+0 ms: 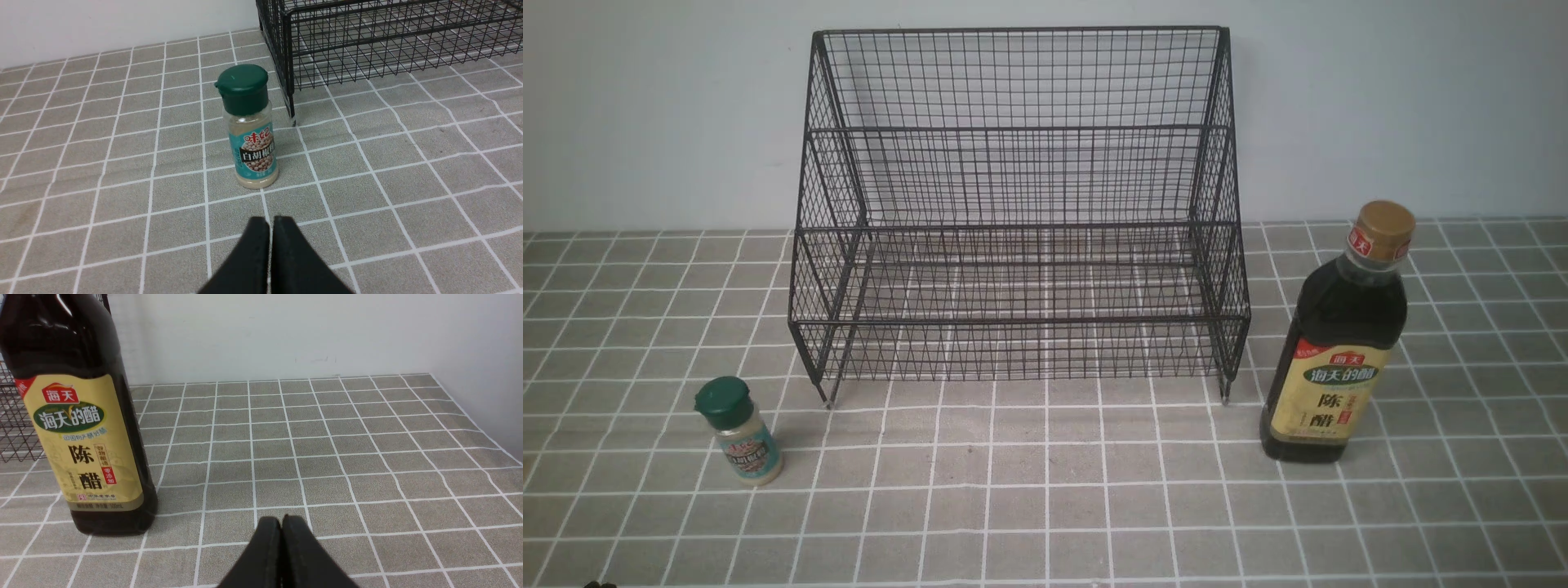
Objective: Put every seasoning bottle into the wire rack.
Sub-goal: Use the right arm to grab the condiment bottle closest to it, then use the right arm to put the condiment bottle back on the shelf, then use the left arm to grab the condiment bottle closest to it
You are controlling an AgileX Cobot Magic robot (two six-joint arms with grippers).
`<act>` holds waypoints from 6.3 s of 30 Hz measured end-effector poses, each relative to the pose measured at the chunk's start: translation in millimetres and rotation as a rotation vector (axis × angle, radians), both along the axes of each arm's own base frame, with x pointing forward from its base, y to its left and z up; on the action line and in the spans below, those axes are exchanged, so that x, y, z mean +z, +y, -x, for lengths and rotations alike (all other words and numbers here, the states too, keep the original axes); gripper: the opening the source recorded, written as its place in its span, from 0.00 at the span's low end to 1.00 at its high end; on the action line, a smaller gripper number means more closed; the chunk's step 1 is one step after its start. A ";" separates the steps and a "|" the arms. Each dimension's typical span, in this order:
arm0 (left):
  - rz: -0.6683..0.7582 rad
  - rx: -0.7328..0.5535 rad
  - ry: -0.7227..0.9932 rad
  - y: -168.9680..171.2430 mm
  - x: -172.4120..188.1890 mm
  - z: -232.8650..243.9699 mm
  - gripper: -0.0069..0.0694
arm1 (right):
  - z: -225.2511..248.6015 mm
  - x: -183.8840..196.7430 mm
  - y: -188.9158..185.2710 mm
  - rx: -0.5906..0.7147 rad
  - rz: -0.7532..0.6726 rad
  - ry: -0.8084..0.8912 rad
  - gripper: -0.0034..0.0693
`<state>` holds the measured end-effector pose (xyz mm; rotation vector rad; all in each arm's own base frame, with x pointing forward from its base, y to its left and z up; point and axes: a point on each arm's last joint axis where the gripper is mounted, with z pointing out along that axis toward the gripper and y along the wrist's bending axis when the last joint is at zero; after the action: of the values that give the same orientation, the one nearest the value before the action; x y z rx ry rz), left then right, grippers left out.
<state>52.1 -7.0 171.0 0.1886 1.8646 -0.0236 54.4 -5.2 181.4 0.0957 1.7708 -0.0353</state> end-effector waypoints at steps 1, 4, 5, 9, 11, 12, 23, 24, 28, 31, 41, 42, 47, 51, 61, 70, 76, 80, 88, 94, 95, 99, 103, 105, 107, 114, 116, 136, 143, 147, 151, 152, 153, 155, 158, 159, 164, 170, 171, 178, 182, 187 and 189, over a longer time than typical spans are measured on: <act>0.000 0.000 0.000 0.0 0.0 0.0 0.08 | 0.0 0.0 0.0 0.000 0.000 0.000 0.03; 0.000 0.000 0.000 0.0 0.0 0.0 0.08 | 0.0 0.0 0.0 0.000 0.000 0.000 0.03; 0.000 0.000 0.000 0.0 0.0 0.0 0.08 | 0.0 0.0 0.0 0.000 0.000 0.000 0.03; 0.000 0.000 0.000 0.0 0.0 0.0 0.08 | 0.0 0.0 0.0 0.000 0.000 0.000 0.03; 0.000 0.000 0.000 0.0 0.0 0.0 0.08 | 0.0 0.0 0.0 0.000 0.000 0.000 0.03; 0.000 0.000 0.000 0.0 0.0 0.0 0.08 | 0.0 0.0 0.0 0.000 0.000 0.000 0.03; 0.000 0.000 0.000 0.0 0.0 0.0 0.08 | 0.0 0.0 0.0 0.000 0.001 0.000 0.03; 0.000 0.000 0.000 0.0 0.0 0.0 0.08 | 0.0 0.0 0.0 0.000 0.001 0.000 0.03; 0.000 0.000 0.000 0.0 0.0 0.0 0.08 | -1.2 3.6 0.7 0.007 -0.004 -0.056 0.03; 0.000 0.000 0.000 0.0 0.0 0.0 0.08 | -2.2 21.2 2.4 0.021 -0.076 -0.260 0.03; 0.000 0.000 0.000 0.0 0.0 0.0 0.08 | 4.3 50.1 0.2 0.022 -0.217 -0.597 0.03; 0.000 0.000 0.000 0.0 0.0 0.0 0.08 | 4.2 49.9 0.2 0.022 -0.218 -0.596 0.03; 0.000 0.000 0.000 0.0 0.0 0.0 0.08 | 5.3 52.3 -0.6 0.022 -0.279 -0.628 0.03; 0.000 0.000 0.000 0.0 0.0 0.0 0.08 | 5.0 69.7 0.4 0.048 -0.348 -0.664 0.03; 0.000 0.000 0.000 0.0 0.0 0.0 0.08 | -56.0 151.2 26.0 0.328 -0.136 -0.458 0.05; 0.000 0.000 0.000 0.0 0.0 0.0 0.08 | -145.8 156.9 49.5 0.657 -0.106 -0.079 0.23; 0.000 0.000 0.000 0.0 0.0 0.0 0.08 | -182.0 152.2 46.6 0.640 -0.124 -0.003 0.60; 0.000 0.000 0.000 0.0 0.0 0.0 0.08 | -201.2 133.9 40.9 0.579 -0.118 0.069 0.78; 0.000 0.000 0.000 0.0 0.0 0.0 0.08 | -222.6 102.3 42.3 0.606 -0.154 0.177 0.86; 0.000 0.000 0.000 0.0 0.0 0.0 0.08 | -233.3 82.6 43.1 0.627 -0.157 0.236 0.84; 0.000 0.000 0.000 0.0 0.0 0.0 0.08 | -234.8 79.1 43.0 0.633 -0.144 0.243 0.81; 0.000 0.000 0.000 0.0 0.0 0.0 0.08 | -235.9 80.0 42.6 0.642 -0.102 0.234 0.59; 0.000 0.000 0.000 0.0 0.0 0.0 0.08 | -227.9 95.3 40.2 0.629 -0.013 0.194 0.49; 0.000 0.000 0.000 0.0 0.0 0.0 0.08 | -225.0 103.6 40.5 0.622 0.024 0.177 0.49; 0.000 0.000 0.000 0.0 0.0 0.0 0.08 | -219.5 138.2 43.0 0.678 0.098 0.069 0.49; 0.000 0.000 0.000 0.0 0.0 0.0 0.08 | -207.4 221.1 55.3 0.819 0.108 -0.172 0.49; 0.000 0.000 0.000 0.0 0.0 0.0 0.08 | -206.5 237.3 60.6 0.865 0.084 -0.205 0.49; 0.000 0.000 0.000 0.0 0.0 0.0 0.08 | -303.0 179.8 183.5 1.103 0.072 -0.041 0.49; 0.000 0.000 0.000 0.0 0.0 0.0 0.08 | -322.3 132.2 192.0 1.144 0.115 0.092 0.49; 0.000 0.000 0.000 0.0 0.0 0.0 0.08 | -324.7 131.4 192.0 1.137 0.081 0.117 0.49; 0.000 0.000 0.000 0.0 0.0 0.0 0.08 | -326.8 131.2 191.3 1.102 0.060 0.129 0.49; 0.000 0.000 0.000 0.0 0.0 0.0 0.08 | -326.9 131.2 191.2 1.101 0.060 0.129 0.49; 0.000 0.000 0.000 0.0 0.0 0.0 0.08 | -326.9 131.2 191.2 1.101 0.059 0.129 0.49; 0.000 0.000 0.000 0.0 0.0 0.0 0.08 | -326.1 133.5 190.9 1.097 0.052 0.128 0.50; 0.000 0.000 0.000 0.0 0.0 0.0 0.08 | -321.3 142.7 190.0 1.097 0.027 0.121 0.58; 0.000 0.000 0.000 0.0 0.0 0.0 0.08 | -318.3 148.3 189.3 1.099 0.023 0.111 0.61; 0.000 0.000 0.000 0.0 0.0 0.0 0.08 | -299.0 182.9 183.7 1.107 0.029 0.031 0.65; 0.000 0.000 0.000 0.0 0.0 0.0 0.08 | -272.2 225.8 173.5 1.091 0.079 -0.098 0.56; 0.000 0.000 0.000 0.0 0.0 0.0 0.08 | -265.6 237.1 169.5 1.071 0.123 -0.150 0.49; 0.000 0.000 0.000 0.0 0.0 0.0 0.08 | -243.9 282.8 144.3 0.852 0.515 -0.422 0.13; 0.000 0.000 0.000 0.0 0.0 0.0 0.08 | -230.0 299.5 118.8 0.590 0.741 -0.485 0.04; 0.000 0.000 0.000 0.0 0.0 0.0 0.08 | -217.7 288.4 87.7 0.320 0.596 -0.373 0.03; 0.000 0.000 0.000 0.0 0.0 0.0 0.08 | -210.7 278.2 80.5 0.280 0.481 -0.319 0.03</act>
<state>52.1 -7.0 171.0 0.1887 1.8649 -0.0236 265.1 75.3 459.6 -0.4701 1.4019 -0.2292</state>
